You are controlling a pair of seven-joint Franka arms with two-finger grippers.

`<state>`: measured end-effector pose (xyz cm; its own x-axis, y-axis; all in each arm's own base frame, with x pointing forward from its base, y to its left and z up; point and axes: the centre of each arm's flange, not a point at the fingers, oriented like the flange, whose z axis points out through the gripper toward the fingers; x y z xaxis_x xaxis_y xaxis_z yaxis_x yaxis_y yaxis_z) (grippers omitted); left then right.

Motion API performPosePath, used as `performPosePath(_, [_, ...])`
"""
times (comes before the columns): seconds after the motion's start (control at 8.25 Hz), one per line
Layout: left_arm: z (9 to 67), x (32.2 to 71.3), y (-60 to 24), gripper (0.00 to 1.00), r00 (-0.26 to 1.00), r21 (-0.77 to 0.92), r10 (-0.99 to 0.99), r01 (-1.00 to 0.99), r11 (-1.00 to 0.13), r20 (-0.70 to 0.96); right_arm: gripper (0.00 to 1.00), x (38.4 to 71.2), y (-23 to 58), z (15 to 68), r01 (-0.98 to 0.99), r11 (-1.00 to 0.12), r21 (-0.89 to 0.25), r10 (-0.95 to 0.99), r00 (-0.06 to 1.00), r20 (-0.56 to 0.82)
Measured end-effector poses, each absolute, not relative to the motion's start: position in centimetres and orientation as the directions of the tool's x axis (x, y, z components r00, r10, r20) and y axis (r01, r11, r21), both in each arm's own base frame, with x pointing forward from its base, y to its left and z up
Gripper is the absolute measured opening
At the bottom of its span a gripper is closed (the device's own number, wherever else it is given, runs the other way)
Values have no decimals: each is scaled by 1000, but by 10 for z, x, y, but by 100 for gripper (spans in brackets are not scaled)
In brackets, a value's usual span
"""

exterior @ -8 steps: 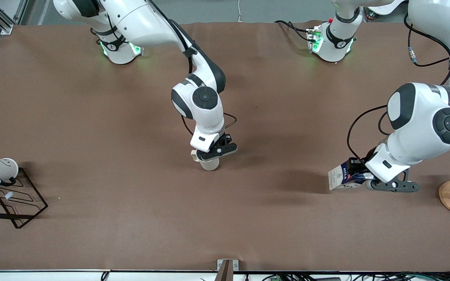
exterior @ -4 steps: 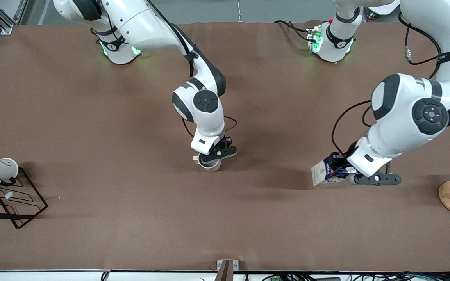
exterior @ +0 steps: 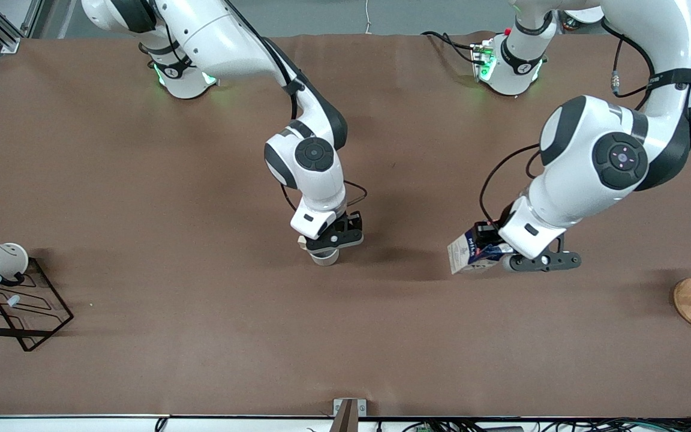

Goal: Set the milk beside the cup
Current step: 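Lower the mug with the right gripper while the left gripper lifts the milk, then withdraw the right gripper while the left gripper carries the milk toward the mug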

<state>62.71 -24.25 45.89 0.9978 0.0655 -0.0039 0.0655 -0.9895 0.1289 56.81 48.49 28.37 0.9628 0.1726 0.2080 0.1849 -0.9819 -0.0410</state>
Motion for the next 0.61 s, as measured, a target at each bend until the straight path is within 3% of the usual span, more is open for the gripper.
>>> performPosePath(0.24, [461, 606, -291, 49, 997, 121, 82, 83, -989, -14, 100, 599, 445, 343, 14, -994, -112, -6, 984, 177])
performPosePath(0.61, [461, 573, -351, 49, 995, 115, 97, 99, -988, -25, 100, 630, 287, 481, -67, -993, -96, -72, 996, 56])
